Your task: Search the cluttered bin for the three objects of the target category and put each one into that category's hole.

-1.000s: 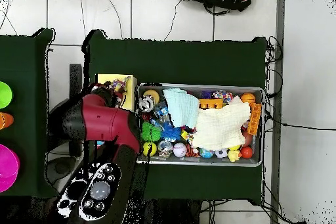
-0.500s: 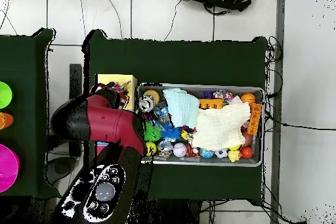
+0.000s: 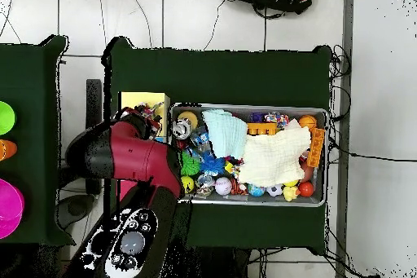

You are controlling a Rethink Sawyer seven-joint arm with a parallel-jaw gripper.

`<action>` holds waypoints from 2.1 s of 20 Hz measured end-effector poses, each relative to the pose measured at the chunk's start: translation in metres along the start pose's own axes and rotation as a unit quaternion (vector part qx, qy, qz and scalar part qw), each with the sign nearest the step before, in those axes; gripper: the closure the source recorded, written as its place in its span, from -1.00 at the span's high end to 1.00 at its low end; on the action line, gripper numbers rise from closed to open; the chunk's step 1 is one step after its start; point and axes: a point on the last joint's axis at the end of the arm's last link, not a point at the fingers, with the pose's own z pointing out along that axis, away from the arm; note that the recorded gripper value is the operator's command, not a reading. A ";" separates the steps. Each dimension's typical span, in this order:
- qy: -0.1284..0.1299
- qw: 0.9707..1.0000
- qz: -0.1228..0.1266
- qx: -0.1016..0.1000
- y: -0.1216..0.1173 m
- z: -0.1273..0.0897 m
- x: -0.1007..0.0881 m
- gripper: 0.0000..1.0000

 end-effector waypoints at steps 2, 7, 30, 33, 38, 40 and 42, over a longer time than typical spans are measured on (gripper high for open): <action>-0.001 1.000 0.003 -0.004 0.003 -0.004 -0.001 1.00; -0.001 1.000 0.008 -0.007 0.008 -0.006 -0.001 1.00; 0.007 1.000 0.020 -0.016 0.017 -0.022 -0.008 1.00; -0.017 0.999 0.030 -0.023 0.010 -0.010 -0.019 1.00; -0.042 0.998 0.045 -0.034 0.002 0.006 -0.033 1.00; -0.054 0.996 0.053 -0.039 -0.002 0.013 -0.040 1.00; -0.066 0.995 0.059 -0.041 -0.007 0.023 -0.045 1.00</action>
